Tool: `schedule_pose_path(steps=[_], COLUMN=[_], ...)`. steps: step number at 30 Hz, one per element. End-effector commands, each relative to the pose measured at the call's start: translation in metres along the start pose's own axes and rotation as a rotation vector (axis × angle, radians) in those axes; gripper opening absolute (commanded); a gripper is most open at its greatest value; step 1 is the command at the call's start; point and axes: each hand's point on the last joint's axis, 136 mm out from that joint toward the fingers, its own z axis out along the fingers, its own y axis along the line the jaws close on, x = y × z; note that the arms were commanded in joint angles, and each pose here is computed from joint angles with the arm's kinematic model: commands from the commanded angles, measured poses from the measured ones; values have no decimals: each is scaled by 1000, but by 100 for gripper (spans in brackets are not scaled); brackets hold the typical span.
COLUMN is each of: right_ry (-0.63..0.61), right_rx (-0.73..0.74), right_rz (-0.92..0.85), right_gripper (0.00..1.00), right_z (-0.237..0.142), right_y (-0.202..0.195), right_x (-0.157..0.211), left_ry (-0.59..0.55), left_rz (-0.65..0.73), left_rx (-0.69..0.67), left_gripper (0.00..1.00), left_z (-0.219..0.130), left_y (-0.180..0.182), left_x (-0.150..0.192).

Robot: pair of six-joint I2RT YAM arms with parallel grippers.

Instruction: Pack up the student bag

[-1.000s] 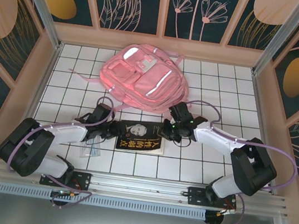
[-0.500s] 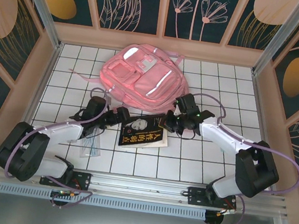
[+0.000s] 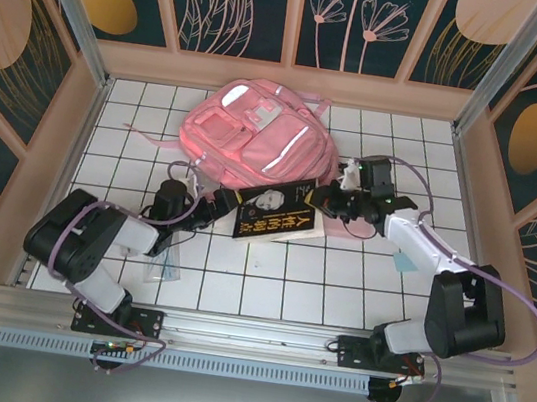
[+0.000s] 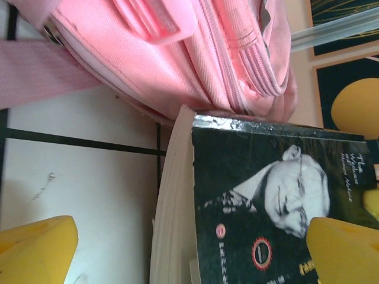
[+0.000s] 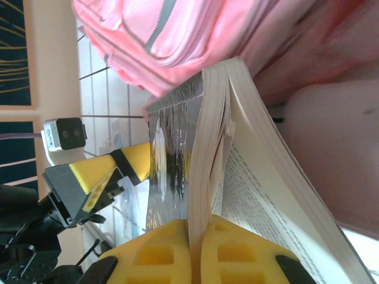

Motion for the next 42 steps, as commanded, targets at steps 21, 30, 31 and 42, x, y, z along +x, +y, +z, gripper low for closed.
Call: schedule_pose_path(steps=[21,30,31,42], right_ry=[-55,36,44,20], right_rx=[262,304,308,257], right_rz=[-66,41,49,5], right_gripper=[59,62,63,69], right_z=[-18,-7,-6,21], right_y=[-80,-91,-91,-92], right_x=[-30,36,44,68], left_ry=[130,134,135,162], left_rz=[7,-10,-11,-36], left_rx=[-163,-188,-191,-192], left_gripper=[71,71,71,69], left_z=[50,49,49,54], left_y=[5,8,9,14], left_x=[22,24,25,32])
